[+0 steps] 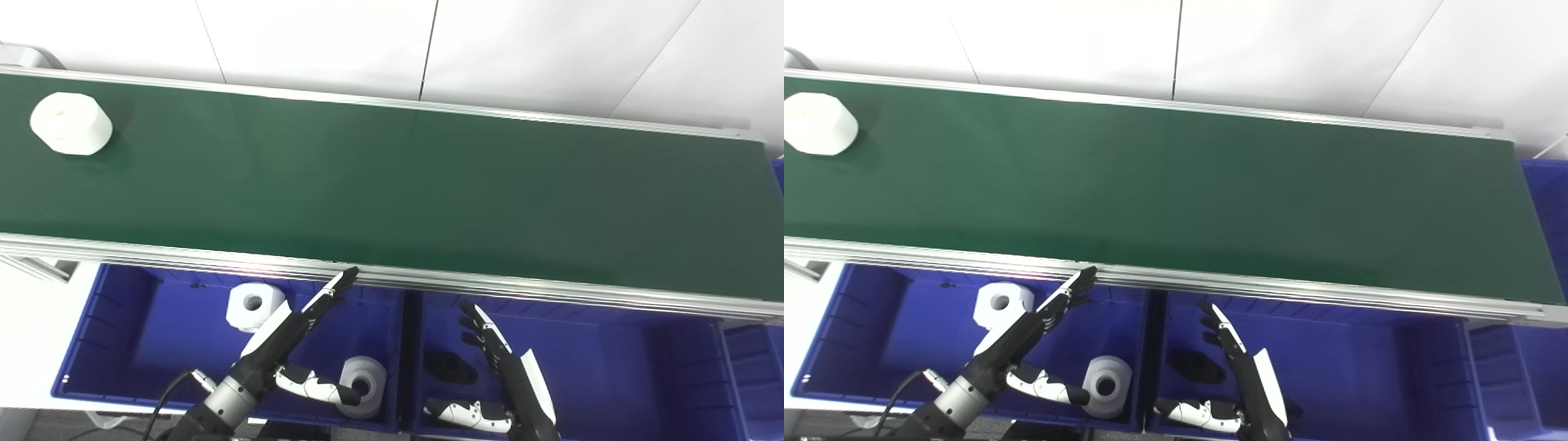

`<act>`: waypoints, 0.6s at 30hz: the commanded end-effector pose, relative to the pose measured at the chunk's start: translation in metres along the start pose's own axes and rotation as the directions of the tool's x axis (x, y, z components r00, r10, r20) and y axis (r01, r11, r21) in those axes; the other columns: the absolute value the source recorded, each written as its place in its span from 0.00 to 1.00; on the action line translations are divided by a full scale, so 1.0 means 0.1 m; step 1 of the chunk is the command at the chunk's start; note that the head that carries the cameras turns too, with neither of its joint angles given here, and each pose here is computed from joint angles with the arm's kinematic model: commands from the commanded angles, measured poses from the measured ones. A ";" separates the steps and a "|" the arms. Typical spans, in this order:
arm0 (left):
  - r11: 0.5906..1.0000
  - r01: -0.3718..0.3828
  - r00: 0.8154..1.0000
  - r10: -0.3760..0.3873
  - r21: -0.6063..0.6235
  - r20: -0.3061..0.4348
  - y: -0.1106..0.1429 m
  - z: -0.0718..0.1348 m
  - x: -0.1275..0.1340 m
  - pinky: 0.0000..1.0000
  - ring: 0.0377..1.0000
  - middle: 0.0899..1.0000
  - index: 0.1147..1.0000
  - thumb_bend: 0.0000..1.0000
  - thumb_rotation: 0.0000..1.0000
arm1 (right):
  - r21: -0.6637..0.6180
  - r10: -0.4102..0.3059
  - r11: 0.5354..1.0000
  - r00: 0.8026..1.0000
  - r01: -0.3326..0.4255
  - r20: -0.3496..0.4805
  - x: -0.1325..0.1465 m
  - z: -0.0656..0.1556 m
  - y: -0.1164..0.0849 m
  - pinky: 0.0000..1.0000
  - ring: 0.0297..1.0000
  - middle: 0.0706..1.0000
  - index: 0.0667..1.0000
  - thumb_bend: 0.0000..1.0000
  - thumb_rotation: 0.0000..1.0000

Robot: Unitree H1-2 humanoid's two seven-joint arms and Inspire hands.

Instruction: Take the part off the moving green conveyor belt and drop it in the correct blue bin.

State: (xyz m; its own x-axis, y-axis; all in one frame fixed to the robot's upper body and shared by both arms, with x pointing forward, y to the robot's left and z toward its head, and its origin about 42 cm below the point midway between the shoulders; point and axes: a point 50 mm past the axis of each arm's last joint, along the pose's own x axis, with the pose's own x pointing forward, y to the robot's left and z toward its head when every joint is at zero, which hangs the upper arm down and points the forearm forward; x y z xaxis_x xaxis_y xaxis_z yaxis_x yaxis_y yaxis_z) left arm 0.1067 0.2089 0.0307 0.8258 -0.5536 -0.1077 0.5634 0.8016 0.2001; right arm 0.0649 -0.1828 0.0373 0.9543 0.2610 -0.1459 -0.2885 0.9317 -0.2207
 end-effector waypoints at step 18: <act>0.995 0.054 0.996 -0.059 0.085 0.068 -0.04 0.07 0.13 0.93 0.98 1.00 0.99 0.80 0.30 | -0.014 -0.075 0.997 0.994 0.076 0.074 -0.06 0.04 -0.08 0.85 0.92 0.96 0.94 0.93 0.36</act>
State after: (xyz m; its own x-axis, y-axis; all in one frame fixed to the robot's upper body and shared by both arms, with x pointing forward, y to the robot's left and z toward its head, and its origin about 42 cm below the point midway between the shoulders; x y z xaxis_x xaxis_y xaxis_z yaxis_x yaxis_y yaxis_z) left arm 0.1142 0.1942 0.0295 0.7865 -0.6089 -0.1032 0.6126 0.7480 0.2556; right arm 0.0649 -0.1900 0.0372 0.9687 0.2178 -0.1190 -0.2411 0.9394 -0.2438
